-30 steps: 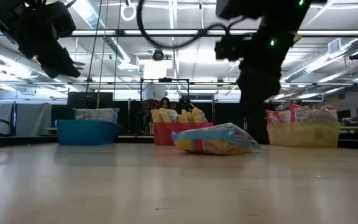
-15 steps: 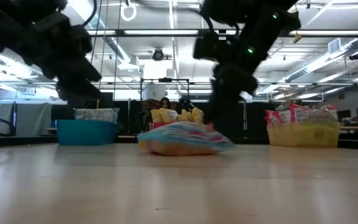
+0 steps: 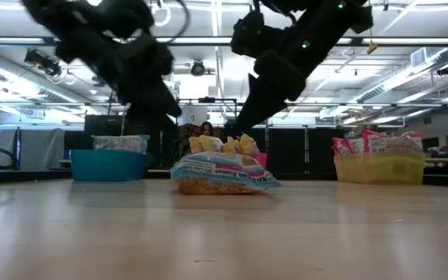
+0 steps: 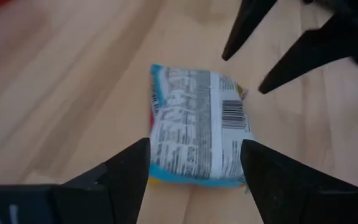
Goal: Sort Maruchan noodles
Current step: Put the right blue noodle pack into the blue bin
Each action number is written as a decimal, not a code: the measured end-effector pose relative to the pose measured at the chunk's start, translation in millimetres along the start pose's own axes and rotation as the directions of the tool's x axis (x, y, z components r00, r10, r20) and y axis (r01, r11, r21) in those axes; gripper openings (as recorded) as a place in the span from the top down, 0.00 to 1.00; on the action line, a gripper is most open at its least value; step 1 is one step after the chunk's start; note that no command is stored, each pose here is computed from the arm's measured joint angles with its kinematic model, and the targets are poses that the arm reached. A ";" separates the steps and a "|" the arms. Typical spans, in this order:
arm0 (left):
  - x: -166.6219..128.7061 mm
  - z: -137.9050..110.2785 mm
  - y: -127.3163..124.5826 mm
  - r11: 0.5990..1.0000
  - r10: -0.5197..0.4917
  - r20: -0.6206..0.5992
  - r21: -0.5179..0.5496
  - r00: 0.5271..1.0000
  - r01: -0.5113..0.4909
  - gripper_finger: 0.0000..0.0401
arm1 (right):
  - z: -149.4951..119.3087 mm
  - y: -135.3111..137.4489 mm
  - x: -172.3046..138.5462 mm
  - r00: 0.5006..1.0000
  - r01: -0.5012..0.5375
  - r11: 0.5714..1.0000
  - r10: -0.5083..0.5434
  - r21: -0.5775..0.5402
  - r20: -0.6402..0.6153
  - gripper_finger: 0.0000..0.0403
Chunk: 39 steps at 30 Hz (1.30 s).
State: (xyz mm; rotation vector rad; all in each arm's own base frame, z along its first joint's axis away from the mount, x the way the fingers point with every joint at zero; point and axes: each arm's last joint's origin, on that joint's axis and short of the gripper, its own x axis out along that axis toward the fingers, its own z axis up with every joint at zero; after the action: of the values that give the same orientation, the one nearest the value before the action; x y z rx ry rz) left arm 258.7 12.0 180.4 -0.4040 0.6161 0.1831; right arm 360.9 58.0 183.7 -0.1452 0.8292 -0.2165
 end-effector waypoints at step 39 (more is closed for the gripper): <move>99.1 0.4 -14.3 0.992 -0.127 -0.303 -0.038 0.945 0.122 0.31 | -20.3 64.6 -72.3 0.991 0.116 0.993 -0.118 -0.032 -0.068 0.48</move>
State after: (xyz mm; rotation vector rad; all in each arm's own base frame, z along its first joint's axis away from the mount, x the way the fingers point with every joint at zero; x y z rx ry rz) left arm 342.6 3.9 126.3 -0.4924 0.8905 0.0040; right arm 307.0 137.5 208.0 -0.2137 0.8941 -0.3223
